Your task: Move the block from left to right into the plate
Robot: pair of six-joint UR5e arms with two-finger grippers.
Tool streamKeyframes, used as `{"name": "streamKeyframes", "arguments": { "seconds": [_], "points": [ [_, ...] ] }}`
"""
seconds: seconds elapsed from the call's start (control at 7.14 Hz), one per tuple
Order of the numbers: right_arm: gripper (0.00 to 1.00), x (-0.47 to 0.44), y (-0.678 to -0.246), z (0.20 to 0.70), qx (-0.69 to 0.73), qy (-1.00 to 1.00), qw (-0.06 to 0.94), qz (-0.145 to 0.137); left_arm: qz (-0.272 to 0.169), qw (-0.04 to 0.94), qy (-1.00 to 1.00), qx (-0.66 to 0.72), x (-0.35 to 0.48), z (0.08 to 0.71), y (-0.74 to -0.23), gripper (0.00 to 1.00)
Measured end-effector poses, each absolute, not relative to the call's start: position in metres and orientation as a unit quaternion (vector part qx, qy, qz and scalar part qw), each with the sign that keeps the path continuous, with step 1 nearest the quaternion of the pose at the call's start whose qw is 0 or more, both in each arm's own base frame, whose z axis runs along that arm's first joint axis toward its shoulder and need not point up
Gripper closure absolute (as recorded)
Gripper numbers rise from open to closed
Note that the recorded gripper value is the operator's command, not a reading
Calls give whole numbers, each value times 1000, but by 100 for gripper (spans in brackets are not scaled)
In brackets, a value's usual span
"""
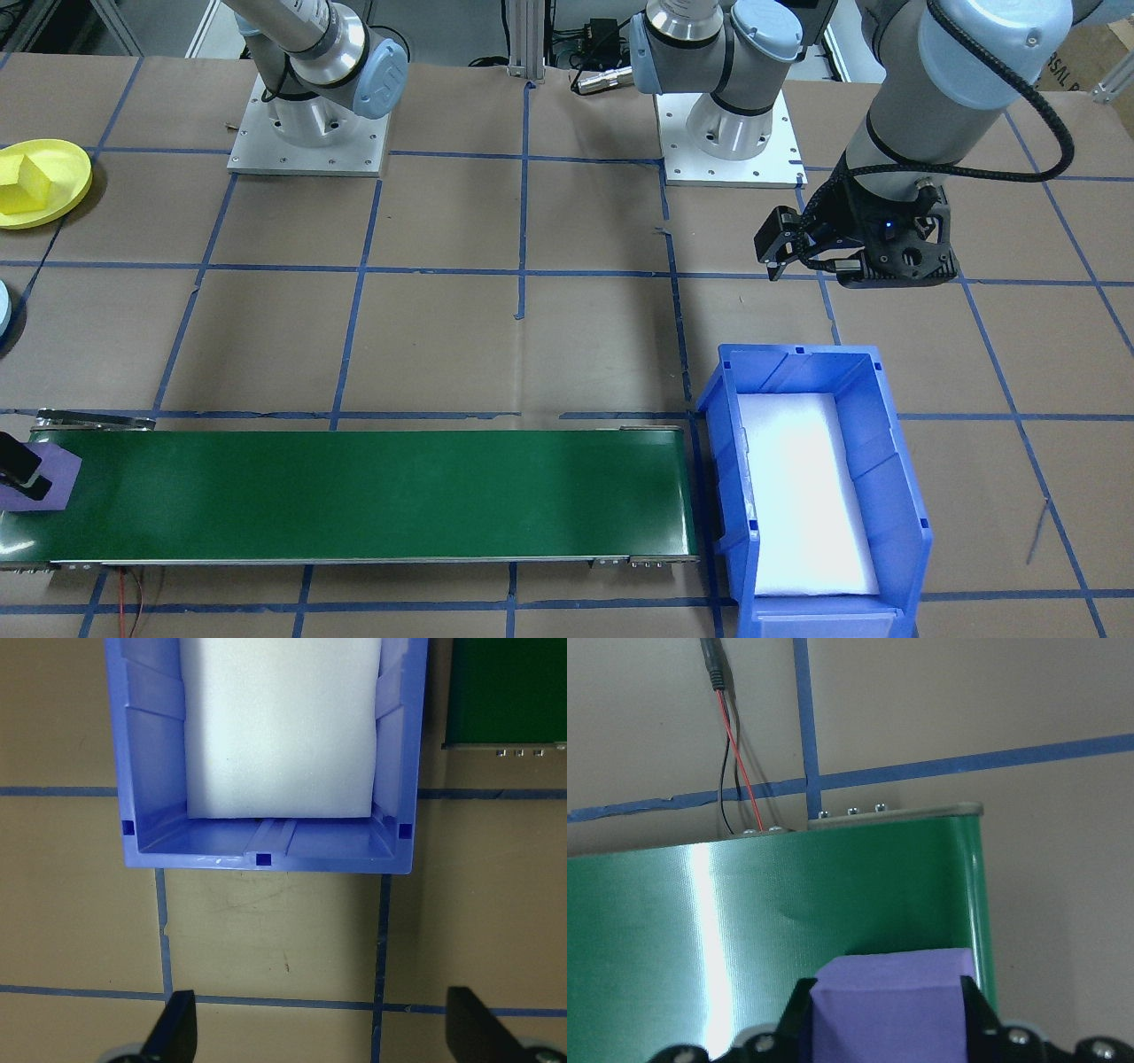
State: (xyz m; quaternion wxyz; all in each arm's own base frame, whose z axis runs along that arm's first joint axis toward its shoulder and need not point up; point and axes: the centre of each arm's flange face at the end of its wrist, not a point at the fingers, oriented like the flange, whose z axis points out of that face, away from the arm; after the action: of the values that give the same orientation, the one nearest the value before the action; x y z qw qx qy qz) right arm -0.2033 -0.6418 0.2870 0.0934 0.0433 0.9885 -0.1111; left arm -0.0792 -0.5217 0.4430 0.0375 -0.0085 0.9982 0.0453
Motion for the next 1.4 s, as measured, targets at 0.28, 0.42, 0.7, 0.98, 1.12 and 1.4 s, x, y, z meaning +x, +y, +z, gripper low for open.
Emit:
{"name": "streamKeyframes", "arguments": {
  "seconds": [0.28,0.42,0.7,0.98,1.12,1.4],
  "points": [
    [71,-204,-619,323,38,993,54,-97,46,38,998,-8,-79,443,-522,0],
    [71,-212,-600,340,25,996,25,-86,45,38,998,-8,-79,443,-522,0],
    [72,-262,-555,349,6,998,1,-67,45,38,998,-9,-79,443,-522,0],
    [73,-323,-510,338,-37,998,-7,-54,46,37,998,-9,-79,442,-522,0],
    [74,-351,-482,324,-38,998,1,-45,46,37,998,-9,-79,442,-522,0],
    [74,-384,-439,300,-49,998,15,-39,47,37,998,-9,-79,441,-522,0]
  ]
}}
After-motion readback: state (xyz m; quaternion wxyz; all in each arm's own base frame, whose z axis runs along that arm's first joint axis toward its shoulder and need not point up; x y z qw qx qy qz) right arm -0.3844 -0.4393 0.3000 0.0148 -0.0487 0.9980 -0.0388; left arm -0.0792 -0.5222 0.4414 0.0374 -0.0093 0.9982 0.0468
